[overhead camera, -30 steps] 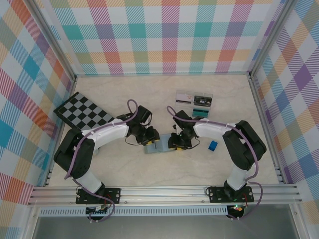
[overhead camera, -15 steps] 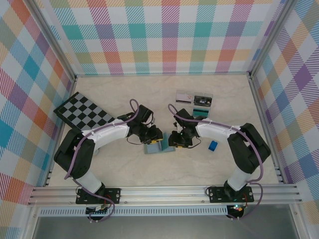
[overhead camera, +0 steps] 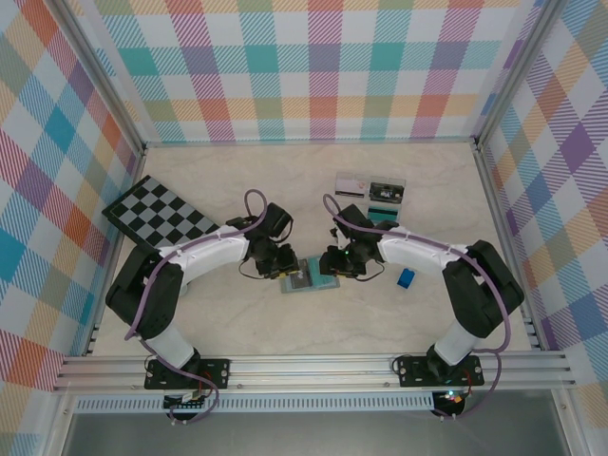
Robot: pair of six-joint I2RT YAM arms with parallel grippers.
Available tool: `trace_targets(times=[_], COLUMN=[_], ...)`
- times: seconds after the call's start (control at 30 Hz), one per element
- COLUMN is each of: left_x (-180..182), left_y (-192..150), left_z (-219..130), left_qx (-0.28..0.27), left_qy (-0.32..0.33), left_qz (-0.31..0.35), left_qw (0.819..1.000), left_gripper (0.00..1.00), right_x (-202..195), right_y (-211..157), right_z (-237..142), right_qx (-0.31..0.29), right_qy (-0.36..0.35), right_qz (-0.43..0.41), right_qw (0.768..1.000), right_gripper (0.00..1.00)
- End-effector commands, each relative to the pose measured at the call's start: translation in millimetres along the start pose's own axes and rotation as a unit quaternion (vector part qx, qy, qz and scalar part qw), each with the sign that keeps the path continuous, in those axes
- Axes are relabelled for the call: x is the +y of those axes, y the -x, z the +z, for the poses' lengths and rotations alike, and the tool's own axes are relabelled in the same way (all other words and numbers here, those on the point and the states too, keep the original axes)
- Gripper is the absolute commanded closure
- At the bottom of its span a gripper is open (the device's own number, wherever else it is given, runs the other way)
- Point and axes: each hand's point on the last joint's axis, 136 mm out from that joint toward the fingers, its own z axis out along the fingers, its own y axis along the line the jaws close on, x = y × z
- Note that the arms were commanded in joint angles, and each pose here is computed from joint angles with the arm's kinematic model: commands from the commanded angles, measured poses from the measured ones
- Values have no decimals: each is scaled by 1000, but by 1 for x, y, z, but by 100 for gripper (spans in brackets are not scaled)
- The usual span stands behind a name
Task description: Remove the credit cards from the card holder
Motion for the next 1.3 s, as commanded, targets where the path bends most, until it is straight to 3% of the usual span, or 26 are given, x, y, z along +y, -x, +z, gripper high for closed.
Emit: trace_targets(times=[0.0,0.13,0.33,0.43,0.73,1.27], left_x=[29,39,3,-3,6,35], left_y=[0,8,6,7,4,-8], left_z=[-16,-34,-18,-8,14,33], left_qx=[-30,-68,-50,-40,-15,5], left_qy=[75,101,-5,-23,0,56], left_qz=[0,-8,-15,-26,-37,-61], left_qw=[997,993,999,999,999,997], left_gripper=[73,68,73,78,89,93], right_x=[14,23,37,37,34,30], right_y=[0,1,4,9,23,22], right_z=[5,9,21,27,45,58], right_qx=[13,25,54,58,70,93], right_qy=[32,53,84,78,58,53], right_qz=[-13,-20,-28,-32,-24,-18], right_qw=[999,998,995,995,996,994], right_gripper=[63,64,70,75,78,79])
